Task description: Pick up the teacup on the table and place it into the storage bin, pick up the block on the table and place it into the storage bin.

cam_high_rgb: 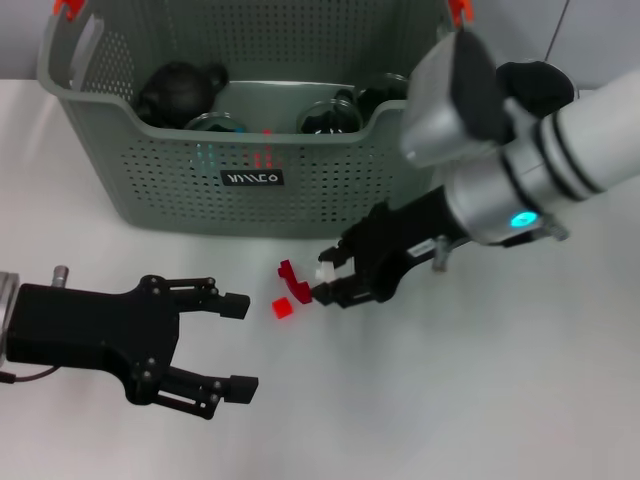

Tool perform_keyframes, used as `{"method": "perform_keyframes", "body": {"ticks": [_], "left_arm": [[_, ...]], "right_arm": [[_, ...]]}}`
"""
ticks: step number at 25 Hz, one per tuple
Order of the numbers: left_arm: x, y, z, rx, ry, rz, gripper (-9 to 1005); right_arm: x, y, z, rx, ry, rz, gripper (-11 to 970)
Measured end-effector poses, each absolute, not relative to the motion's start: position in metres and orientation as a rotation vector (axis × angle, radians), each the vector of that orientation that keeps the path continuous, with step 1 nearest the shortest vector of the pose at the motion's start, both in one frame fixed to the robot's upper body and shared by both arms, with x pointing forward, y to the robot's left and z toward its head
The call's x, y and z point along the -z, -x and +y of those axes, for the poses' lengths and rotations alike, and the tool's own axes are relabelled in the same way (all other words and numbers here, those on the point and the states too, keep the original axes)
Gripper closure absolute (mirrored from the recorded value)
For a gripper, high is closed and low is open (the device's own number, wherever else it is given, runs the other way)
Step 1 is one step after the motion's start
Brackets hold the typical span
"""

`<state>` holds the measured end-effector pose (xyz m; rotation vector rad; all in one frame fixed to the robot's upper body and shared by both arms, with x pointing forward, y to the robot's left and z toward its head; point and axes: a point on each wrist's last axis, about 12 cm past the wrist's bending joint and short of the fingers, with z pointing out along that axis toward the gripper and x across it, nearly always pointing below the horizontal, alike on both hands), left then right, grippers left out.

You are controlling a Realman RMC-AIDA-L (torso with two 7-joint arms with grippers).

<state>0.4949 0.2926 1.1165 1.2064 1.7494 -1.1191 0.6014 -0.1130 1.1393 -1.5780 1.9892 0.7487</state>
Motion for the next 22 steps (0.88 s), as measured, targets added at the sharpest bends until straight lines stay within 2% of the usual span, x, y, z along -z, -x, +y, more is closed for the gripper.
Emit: {"method": "perform_keyframes", "body": {"ticks": [2, 3, 7, 12, 17, 22], "left_arm": [[-1.117, -0.495, 0.293, 1.119, -1.208, 1.748, 64], [-1.117, -0.495, 0.292, 1.118, -1.209, 1.747, 64], [-1.116, -0.495, 0.292, 1.117, -1.208, 1.746, 64], [-1.116, -0.494, 0.293, 1.120, -1.209, 1.745, 64], [-1.116, -0.495, 0.292, 1.117, -1.210, 1.744, 64], [-1.117, -0.498, 0.293, 1.115, -1.188, 1.750, 64]], "right_arm": [[-1.165, -0.599, -0.122, -0.822, 1.567, 1.927, 430], [-1.165, -0.599, -0.122, -0.822, 1.567, 1.927, 426], [-1.201, -0.599, -0.129, -0.896, 1.542, 1.823, 412], [-1.231, -0.612, -0.121, -0.848, 1.459, 1.752, 394], [-1.242, -0.638, -0.101, -0.707, 1.296, 1.780, 376], [-1.233, -0.664, -0.077, -0.523, 1.231, 1.883, 357]]}}
